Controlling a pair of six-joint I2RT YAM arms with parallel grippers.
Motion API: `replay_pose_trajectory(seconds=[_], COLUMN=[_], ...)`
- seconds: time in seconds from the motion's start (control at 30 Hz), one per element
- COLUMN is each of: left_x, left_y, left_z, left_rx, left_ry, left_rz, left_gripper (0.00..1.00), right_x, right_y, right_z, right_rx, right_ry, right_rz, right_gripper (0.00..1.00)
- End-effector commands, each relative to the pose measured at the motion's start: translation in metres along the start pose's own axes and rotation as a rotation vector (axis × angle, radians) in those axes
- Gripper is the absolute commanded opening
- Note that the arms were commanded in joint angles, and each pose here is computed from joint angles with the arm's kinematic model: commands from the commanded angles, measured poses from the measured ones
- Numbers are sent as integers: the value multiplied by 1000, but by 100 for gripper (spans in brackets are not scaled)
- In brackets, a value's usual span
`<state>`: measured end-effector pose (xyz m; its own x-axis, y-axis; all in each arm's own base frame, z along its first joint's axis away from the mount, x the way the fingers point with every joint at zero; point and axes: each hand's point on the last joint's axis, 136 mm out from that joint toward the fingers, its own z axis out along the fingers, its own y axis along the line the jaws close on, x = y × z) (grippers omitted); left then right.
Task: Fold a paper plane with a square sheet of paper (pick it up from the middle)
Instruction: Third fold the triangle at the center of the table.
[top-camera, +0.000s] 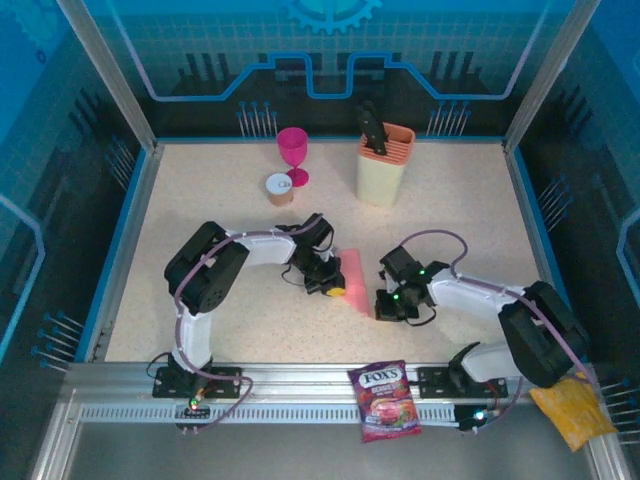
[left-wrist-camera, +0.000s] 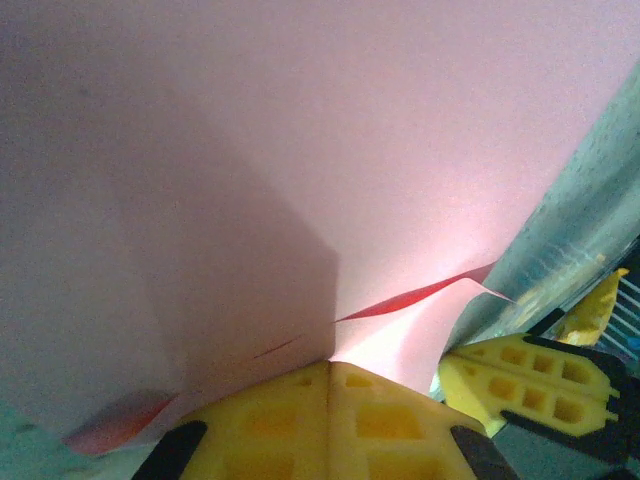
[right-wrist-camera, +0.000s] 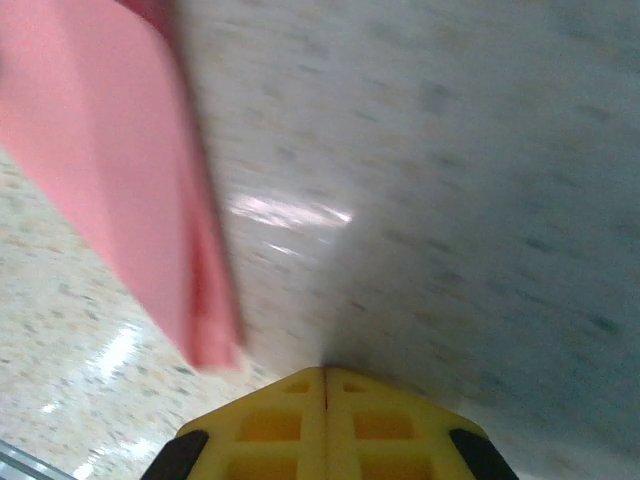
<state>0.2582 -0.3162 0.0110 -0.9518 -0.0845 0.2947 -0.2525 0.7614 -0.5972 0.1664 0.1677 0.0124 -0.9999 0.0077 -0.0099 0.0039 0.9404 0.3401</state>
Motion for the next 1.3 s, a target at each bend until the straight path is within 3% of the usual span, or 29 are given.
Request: replay_pose_trajectory(seconds=[0.0, 0.37, 0.53, 0.87, 1.27], left_x=[-18, -14, -16, -15, -11], left_y=[88, 93, 86, 89, 97], left_z=[-4, -35, -35, -25, -19], left_rx=[-270, -152, -102, -113, -126], left_ry=[-133, -367, -426, -420, -401], left_rz=[-219, -623, -728, -753, -768], left_gripper=[0, 0, 0, 0, 0], right_x=[11, -36, -53, -75, -87], right_y=[-18, 78, 104, 119, 99], right_z=[-15, -38, -29, -2, 28], right_rx=[71, -264, -349, -419, -406], right_ry=[36, -46, -74, -80, -108], right_rz=[64, -78, -93, -74, 21], right_gripper=[0, 0, 0, 0, 0])
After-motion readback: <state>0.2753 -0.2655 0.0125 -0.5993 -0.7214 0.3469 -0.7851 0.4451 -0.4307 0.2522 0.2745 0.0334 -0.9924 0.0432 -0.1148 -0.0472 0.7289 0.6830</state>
